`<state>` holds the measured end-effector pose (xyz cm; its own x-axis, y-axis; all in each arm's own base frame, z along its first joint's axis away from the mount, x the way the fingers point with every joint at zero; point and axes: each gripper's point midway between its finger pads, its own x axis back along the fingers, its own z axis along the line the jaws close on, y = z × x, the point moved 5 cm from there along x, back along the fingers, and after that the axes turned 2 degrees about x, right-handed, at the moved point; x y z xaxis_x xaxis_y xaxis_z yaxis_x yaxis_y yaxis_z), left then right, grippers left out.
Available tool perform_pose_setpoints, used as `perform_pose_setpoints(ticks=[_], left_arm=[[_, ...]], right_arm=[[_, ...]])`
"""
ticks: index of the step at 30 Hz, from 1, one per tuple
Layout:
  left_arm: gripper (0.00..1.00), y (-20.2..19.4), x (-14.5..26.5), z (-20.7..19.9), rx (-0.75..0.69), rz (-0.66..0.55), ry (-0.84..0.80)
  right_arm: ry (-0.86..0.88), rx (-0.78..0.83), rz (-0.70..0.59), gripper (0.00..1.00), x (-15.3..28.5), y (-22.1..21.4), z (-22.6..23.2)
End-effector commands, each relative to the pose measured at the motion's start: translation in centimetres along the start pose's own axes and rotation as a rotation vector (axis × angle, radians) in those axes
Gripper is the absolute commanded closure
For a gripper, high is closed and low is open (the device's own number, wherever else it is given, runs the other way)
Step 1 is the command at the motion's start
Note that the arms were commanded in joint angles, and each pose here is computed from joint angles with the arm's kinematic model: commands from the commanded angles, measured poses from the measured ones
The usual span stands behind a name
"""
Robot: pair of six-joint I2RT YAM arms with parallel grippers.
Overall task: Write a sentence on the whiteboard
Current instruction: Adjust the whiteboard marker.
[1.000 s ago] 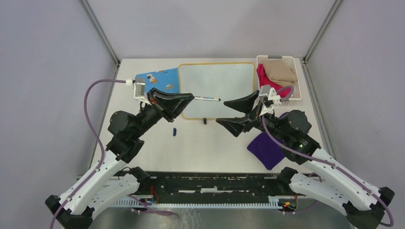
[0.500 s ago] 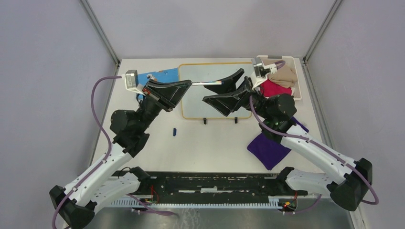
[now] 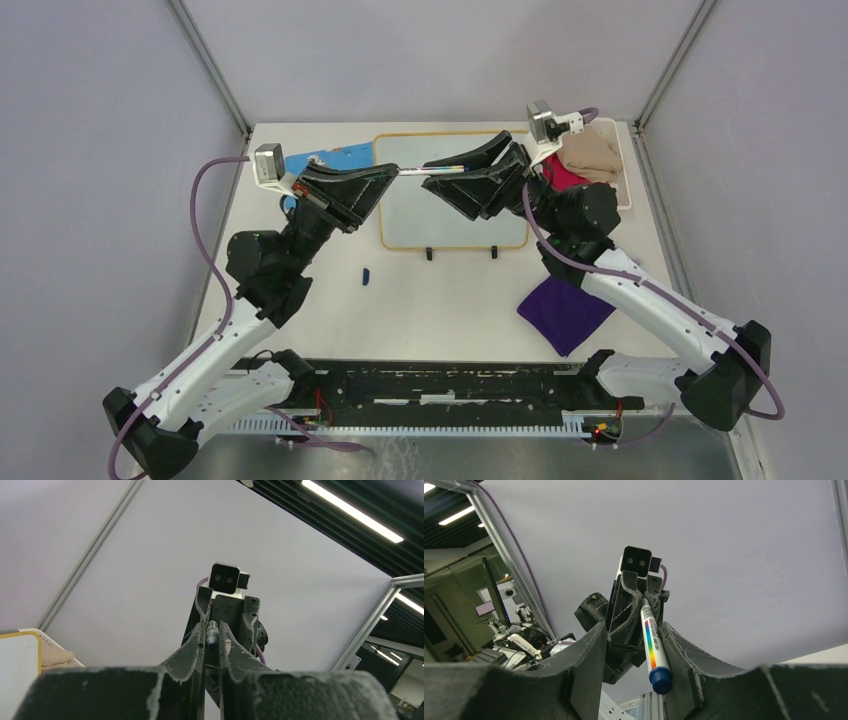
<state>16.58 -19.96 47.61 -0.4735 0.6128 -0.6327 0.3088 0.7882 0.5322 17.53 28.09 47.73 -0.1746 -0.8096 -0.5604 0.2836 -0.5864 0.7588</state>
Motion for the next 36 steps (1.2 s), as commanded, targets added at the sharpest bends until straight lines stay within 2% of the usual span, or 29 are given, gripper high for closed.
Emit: perform_pose_setpoints(ticks=[1,8,13,19,26,36], left_arm=[[0.98,1.3,-0.4,-1.8,0.002,-0.028,-0.039],[0.98,1.4,-0.6,-1.5,-0.016,0.006,0.031],[0.98,1.5,-0.5,-1.3,-0.023,0.004,0.055],[0.98,1.6,-0.5,-1.2,-0.033,0.001,0.068],[0.98,1.4,-0.5,-1.0,-0.031,0.009,0.074],[0.98,0.9,-0.2,-0.3,-0.032,0.02,0.092]], right_arm=[[0.08,0.016,-0.029,0.53,-1.1,2.2,1.7],[0.062,0.008,0.002,0.49,-1.3,2.5,1.4],[0.051,0.004,0.025,0.57,-1.4,2.4,1.2],[0.044,0.005,0.048,0.61,-1.5,2.1,1.0],[0.026,0.01,0.036,0.74,-1.3,2.1,0.8],[0.026,0.005,0.001,0.74,-1.3,2.4,0.8]])
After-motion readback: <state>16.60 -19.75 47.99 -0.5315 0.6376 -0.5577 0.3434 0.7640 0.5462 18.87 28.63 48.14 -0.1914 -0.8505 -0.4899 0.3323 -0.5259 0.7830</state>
